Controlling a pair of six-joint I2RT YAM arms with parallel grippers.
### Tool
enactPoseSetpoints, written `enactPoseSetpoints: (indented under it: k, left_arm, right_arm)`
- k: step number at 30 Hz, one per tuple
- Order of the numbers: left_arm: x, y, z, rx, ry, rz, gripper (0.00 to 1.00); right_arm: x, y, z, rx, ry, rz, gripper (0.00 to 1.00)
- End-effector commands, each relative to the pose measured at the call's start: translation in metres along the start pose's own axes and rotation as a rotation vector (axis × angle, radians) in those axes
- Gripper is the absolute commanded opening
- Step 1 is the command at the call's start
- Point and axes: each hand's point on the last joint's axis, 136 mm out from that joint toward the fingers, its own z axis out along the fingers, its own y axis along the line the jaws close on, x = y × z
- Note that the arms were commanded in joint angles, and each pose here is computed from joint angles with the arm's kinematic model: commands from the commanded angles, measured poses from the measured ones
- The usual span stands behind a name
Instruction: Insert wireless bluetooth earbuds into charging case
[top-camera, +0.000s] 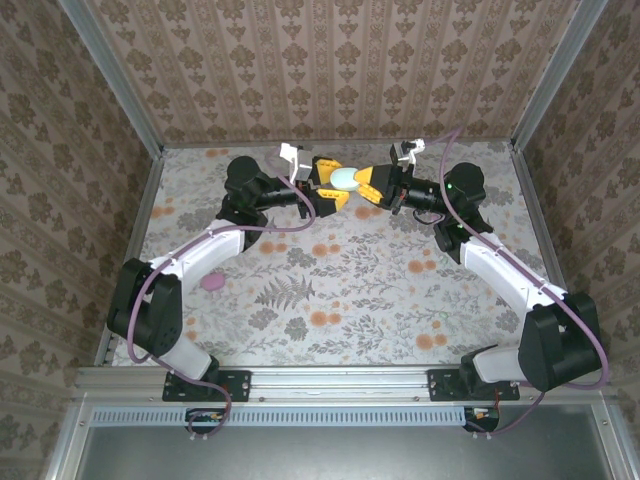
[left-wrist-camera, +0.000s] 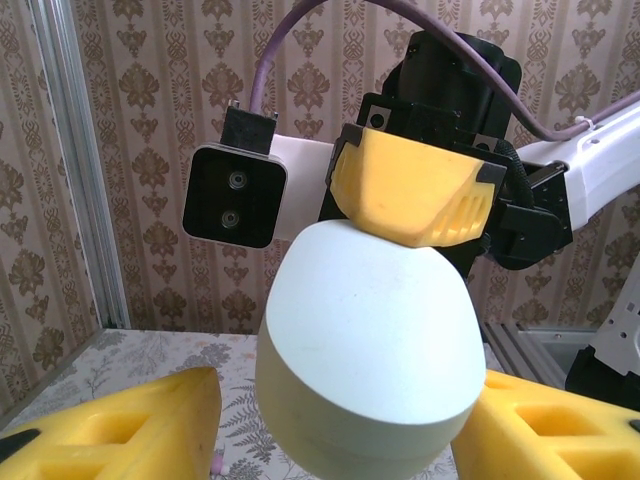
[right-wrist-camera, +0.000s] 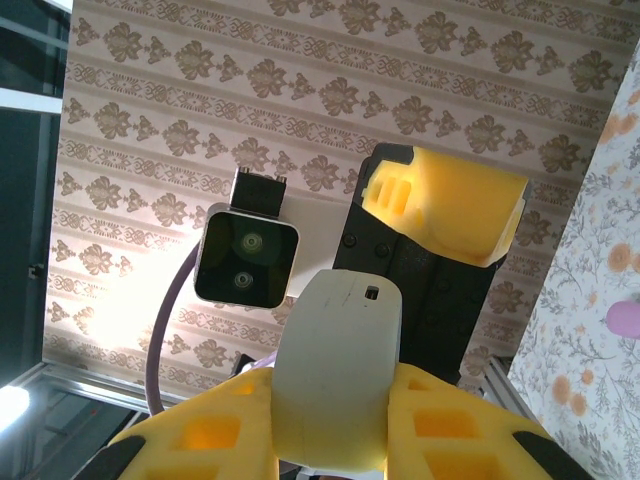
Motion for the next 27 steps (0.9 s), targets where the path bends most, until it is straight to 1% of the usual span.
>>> enactPoseSetpoints:
  k: [1, 4, 7, 11, 16, 27]
  left_arm:
    - [-0.0163, -0.0055, 0.0028, 0.033, -0.030, 0.051, 0.61]
    - [-0.0162, -0.0062, 0.0028, 0.034, -0.031, 0.052, 0.63]
    - [-0.0163, -0.0060, 0.0025, 0.033, -0.031, 0.052, 0.63]
    - [-0.0154, -0.0060, 0.0026, 0.035, -0.029, 0.051, 0.61]
    - [-0.0154, -0.0059, 0.0028, 0.033, -0.030, 0.049, 0.62]
    - [-0.0162, -0.0066, 0.0038, 0.039, -0.030, 0.049, 0.60]
  right_arm:
    - [0.0003, 0.0108, 0.0008, -0.029, 0.004, -0.035, 0.21]
    - [0.0002, 0.0084, 0.0006, -0.023, 0.004, -0.031, 0.21]
    - [-0.0002, 0.0081, 0.0004, -0.024, 0.002, -0.030, 0.21]
    - [-0.0001, 0.0096, 0.0004, -0.026, 0.003, -0.034, 0.21]
    - [0.0000, 0.0047, 0.0007, -0.017, 0.004, -0.025, 0.21]
    - [0.0006, 0.0030, 0.0005, -0.013, 0.004, -0.025, 0.21]
